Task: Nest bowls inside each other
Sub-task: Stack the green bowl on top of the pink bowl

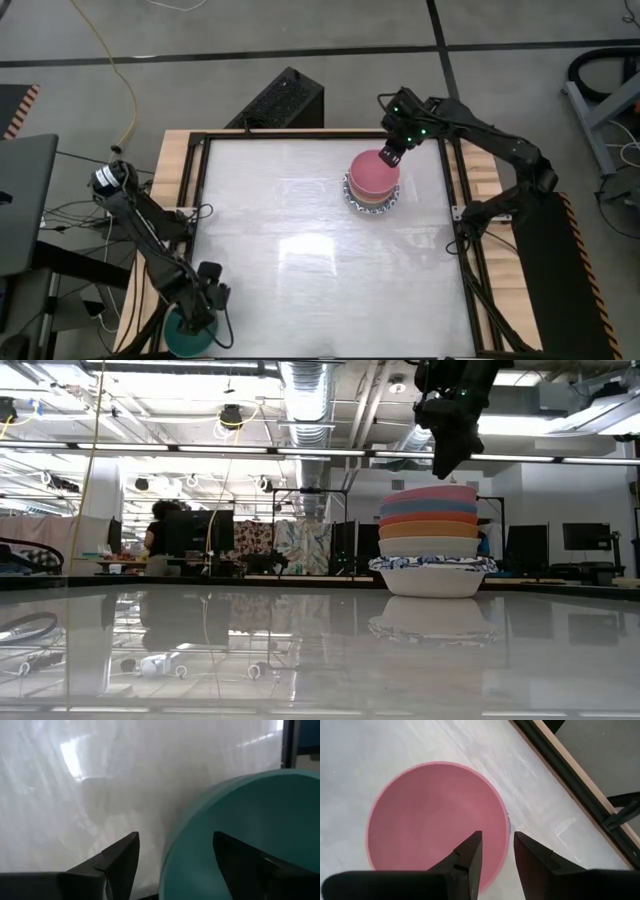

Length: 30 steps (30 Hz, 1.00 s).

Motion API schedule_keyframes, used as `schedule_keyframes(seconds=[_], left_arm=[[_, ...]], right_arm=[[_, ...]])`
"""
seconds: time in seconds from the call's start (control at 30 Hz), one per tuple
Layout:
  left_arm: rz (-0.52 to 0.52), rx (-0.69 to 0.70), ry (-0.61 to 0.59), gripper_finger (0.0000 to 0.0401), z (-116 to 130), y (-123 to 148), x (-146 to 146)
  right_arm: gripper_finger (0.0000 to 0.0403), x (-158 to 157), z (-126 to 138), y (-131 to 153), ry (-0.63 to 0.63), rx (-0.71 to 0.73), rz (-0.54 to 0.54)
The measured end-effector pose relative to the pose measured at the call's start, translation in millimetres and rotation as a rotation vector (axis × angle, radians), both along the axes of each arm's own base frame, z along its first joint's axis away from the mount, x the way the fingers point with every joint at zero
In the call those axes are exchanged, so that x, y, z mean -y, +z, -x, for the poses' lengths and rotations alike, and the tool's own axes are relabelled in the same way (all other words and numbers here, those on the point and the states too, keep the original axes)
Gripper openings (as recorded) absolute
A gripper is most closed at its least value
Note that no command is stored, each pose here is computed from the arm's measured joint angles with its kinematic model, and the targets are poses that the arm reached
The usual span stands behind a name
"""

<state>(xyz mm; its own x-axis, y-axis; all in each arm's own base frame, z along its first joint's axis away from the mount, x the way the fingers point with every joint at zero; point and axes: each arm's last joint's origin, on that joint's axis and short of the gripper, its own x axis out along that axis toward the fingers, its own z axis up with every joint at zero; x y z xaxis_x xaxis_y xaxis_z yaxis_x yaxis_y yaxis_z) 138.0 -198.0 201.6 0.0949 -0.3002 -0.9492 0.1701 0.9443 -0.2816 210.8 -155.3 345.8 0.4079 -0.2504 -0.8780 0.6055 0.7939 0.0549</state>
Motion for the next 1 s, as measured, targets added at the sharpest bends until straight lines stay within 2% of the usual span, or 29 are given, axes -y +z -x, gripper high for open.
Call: schedule_keyframes(seconds=[0.2, 0.37, 0.6, 0.9, 1.0], left_arm=[[-0.051, 0.007, -0.007, 0.0239, 3, -1, -2], [-0.053, -0.012, -0.011, 0.0210, 4, -2, -3], [-0.058, -0.031, -0.012, 0.0133, 4, -5, -1], [-0.087, -0.165, -0.040, 0.0013, 1, -27, 7], [-0.101, -0.181, -0.037, 0.0006, 0, -30, 8]], right_arm=[[0.0132, -1, -6, 1, 0.024, 0.026, 0.021], [0.0132, -2, -7, 1, 0.042, 0.024, 0.027], [0.0132, -2, -7, 1, 0.043, 0.026, 0.030], [0.0132, -2, -8, 1, 0.041, 0.027, 0.028], [0.0132, -2, -7, 1, 0.040, 0.026, 0.028]])
